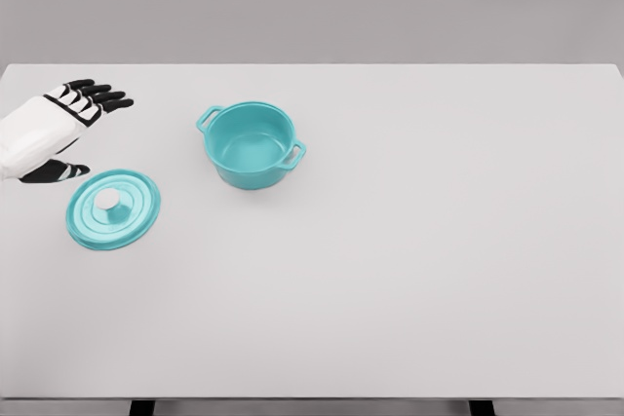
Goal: Cover the pot with left arm
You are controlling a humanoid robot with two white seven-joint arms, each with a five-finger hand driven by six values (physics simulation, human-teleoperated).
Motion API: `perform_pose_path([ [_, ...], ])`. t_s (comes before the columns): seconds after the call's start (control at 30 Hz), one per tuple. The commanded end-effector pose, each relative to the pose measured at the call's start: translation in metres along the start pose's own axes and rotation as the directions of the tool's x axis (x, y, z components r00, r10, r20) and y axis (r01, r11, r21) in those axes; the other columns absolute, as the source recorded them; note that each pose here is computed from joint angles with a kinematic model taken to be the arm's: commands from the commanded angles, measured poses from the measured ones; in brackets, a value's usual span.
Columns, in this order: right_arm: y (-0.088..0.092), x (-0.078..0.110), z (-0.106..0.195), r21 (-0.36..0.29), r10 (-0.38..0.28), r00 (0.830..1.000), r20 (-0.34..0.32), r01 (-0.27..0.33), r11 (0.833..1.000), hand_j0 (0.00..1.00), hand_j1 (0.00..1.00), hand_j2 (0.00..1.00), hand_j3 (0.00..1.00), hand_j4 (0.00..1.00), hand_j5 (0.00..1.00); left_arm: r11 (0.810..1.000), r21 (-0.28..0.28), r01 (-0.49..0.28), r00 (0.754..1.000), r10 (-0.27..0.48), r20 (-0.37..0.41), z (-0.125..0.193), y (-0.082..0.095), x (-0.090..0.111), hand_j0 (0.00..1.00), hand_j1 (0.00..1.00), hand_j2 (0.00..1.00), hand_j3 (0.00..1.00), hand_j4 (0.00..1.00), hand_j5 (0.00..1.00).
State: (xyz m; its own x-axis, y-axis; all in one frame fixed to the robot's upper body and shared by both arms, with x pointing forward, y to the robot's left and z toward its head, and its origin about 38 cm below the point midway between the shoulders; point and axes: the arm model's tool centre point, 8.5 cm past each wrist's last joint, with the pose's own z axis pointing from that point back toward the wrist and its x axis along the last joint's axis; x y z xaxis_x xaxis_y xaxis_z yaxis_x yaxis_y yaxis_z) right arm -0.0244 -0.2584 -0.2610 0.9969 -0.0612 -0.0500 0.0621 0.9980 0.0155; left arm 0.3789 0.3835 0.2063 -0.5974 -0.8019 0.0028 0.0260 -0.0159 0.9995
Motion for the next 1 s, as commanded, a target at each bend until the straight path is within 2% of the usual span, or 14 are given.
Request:
perform_pose_path([
  [0.0,0.0,0.0,0.0,0.0,0.0,1.0,0.0,0.0,1.0,1.0,1.0,1.0,1.0,1.0,1.0,1.0,0.006,-0.005,1.0,0.005,0.0,0.0,0.001,0.0,1.0,1.0,1.0,1.0,1.0,1.0],
  [0.1,0.0,0.0,0.0,0.0,0.0,1.0,0.0,0.0,1.0,1.0,1.0,1.0,1.0,1.0,1.0,1.0,-0.005,0.008,1.0,-0.008,-0.004,0.004,0.004,-0.004,1.0,1.0,1.0,1.0,1.0,1.0],
  [0.2,0.0,0.0,0.0,0.0,0.0,1.0,0.0,0.0,1.0,1.0,1.0,1.0,1.0,1.0,1.0,1.0,-0.005,0.005,1.0,-0.005,0.002,0.01,0.019,-0.012,1.0,1.0,1.0,1.0,1.0,1.0],
  [0.23,0.0,0.0,0.0,0.0,0.0,1.0,0.0,0.0,1.0,1.0,1.0,1.0,1.0,1.0,1.0,0.996,-0.087,0.007,1.0,-0.006,0.016,0.013,0.013,-0.013,1.0,1.0,1.0,1.0,1.0,1.0],
  [0.3,0.0,0.0,0.0,0.0,0.0,1.0,0.0,0.0,1.0,1.0,1.0,1.0,1.0,1.0,1.0,0.988,-0.156,-0.003,0.999,0.008,0.032,0.019,0.021,-0.017,1.0,1.0,1.0,1.0,1.0,1.0],
  [0.37,0.0,0.0,0.0,0.001,0.0,1.0,-0.001,0.0,1.0,1.0,1.0,1.0,1.0,1.0,1.0,0.977,-0.213,-0.03,0.996,0.047,0.073,0.021,0.025,-0.015,1.0,1.0,1.0,1.0,1.0,1.0],
  [0.47,0.0,0.0,0.0,0.0,0.0,1.0,0.0,0.0,1.0,1.0,1.0,1.0,1.0,1.0,1.0,0.965,-0.256,-0.055,0.989,0.087,0.118,0.019,0.027,-0.007,1.0,1.0,1.0,1.0,1.0,1.0],
  [0.53,0.0,0.0,0.0,0.001,0.0,1.0,-0.001,0.0,1.0,1.0,1.0,1.0,1.0,1.0,1.0,0.96,-0.271,-0.066,0.987,0.103,0.126,0.019,0.02,-0.003,1.0,1.0,1.0,1.0,1.0,1.0],
  [0.6,0.0,0.0,0.0,0.0,0.0,1.0,0.0,0.0,1.0,1.0,1.0,1.0,1.0,1.0,1.0,0.953,-0.288,-0.095,0.981,0.138,0.134,0.017,0.01,0.002,0.92,0.92,0.92,0.92,0.92,0.92],
  [0.63,0.0,0.001,0.0,0.0,0.0,1.0,0.002,0.0,1.0,1.0,1.0,1.0,1.0,1.0,1.0,0.952,-0.289,-0.099,0.98,0.143,0.135,0.017,0.008,0.002,0.91,0.91,0.91,0.91,0.91,0.91],
  [0.67,0.0,0.0,0.0,0.0,0.0,1.0,0.0,0.0,1.0,1.0,1.0,1.0,1.0,1.0,1.0,0.952,-0.291,-0.099,0.98,0.144,0.138,0.016,0.007,0.003,0.88,0.88,0.88,0.88,0.88,0.88],
  [0.7,0.0,0.0,0.0,0.0,0.0,1.0,0.0,0.0,1.0,1.0,1.0,1.0,1.0,1.0,1.0,0.949,-0.298,-0.1,0.979,0.147,0.139,0.016,0.004,0.004,0.78,0.78,0.78,0.78,0.78,0.78],
  [0.73,0.0,-0.001,0.0,0.001,0.0,1.0,-0.001,0.0,1.0,1.0,1.0,1.0,1.0,1.0,1.0,0.948,-0.301,-0.1,0.979,0.148,0.141,0.016,0.003,0.005,0.76,0.76,0.76,0.76,0.76,0.76],
  [0.97,0.0,0.0,0.0,0.001,0.0,1.0,-0.001,0.0,1.0,1.0,1.0,1.0,1.0,1.0,1.0,0.935,-0.329,-0.131,0.972,0.187,0.143,0.013,-0.017,0.011,0.76,0.76,0.76,0.76,0.76,0.76],
])
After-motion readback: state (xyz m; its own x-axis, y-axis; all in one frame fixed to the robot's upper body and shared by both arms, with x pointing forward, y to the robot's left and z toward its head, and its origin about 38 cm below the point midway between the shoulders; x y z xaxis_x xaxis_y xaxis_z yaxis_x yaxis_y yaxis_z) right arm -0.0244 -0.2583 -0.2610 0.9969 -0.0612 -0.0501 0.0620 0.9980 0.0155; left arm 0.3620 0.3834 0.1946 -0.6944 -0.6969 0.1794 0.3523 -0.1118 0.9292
